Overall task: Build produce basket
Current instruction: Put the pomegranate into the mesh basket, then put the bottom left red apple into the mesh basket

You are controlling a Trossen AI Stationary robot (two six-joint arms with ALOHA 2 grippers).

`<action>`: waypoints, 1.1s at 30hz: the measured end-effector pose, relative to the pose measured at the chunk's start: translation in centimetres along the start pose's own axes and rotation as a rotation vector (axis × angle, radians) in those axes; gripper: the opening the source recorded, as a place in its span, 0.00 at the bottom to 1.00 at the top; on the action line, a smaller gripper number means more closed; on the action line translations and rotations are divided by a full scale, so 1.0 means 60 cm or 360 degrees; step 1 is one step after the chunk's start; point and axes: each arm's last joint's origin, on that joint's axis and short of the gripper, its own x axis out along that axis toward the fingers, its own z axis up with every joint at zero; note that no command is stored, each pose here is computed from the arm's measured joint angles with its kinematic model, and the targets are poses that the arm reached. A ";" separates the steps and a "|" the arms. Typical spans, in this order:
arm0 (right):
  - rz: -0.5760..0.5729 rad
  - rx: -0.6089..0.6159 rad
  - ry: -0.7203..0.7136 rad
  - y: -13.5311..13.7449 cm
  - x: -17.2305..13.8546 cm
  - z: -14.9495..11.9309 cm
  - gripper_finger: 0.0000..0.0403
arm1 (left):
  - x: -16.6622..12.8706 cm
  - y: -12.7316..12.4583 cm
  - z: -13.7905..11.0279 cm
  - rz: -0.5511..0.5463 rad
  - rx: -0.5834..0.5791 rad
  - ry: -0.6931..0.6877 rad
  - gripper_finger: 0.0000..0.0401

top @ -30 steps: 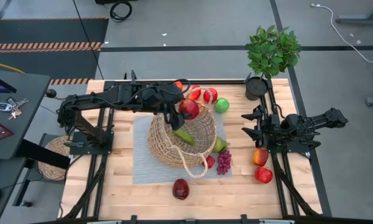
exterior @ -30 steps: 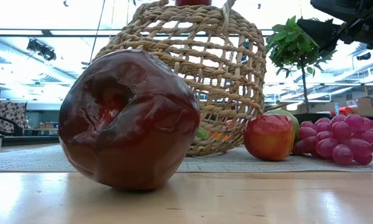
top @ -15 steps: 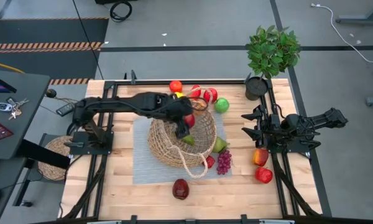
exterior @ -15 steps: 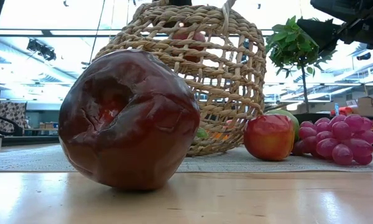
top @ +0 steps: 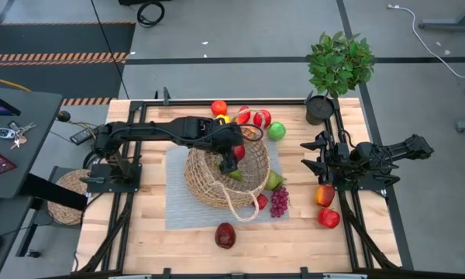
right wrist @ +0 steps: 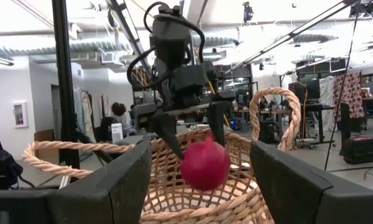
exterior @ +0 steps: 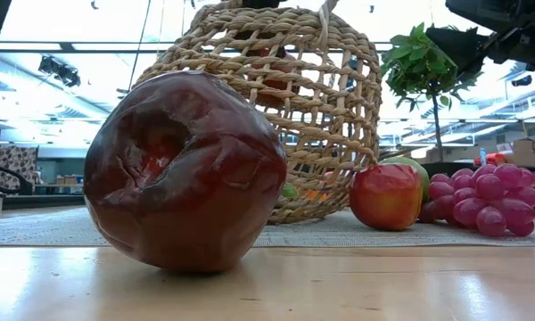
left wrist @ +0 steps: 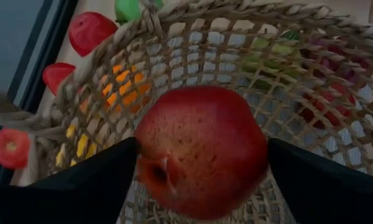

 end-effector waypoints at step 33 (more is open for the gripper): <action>0.0000 0.0004 -0.0012 0.000 0.000 0.001 0.68 | -0.172 -0.176 0.016 -0.0539 0.0248 -0.0517 0.99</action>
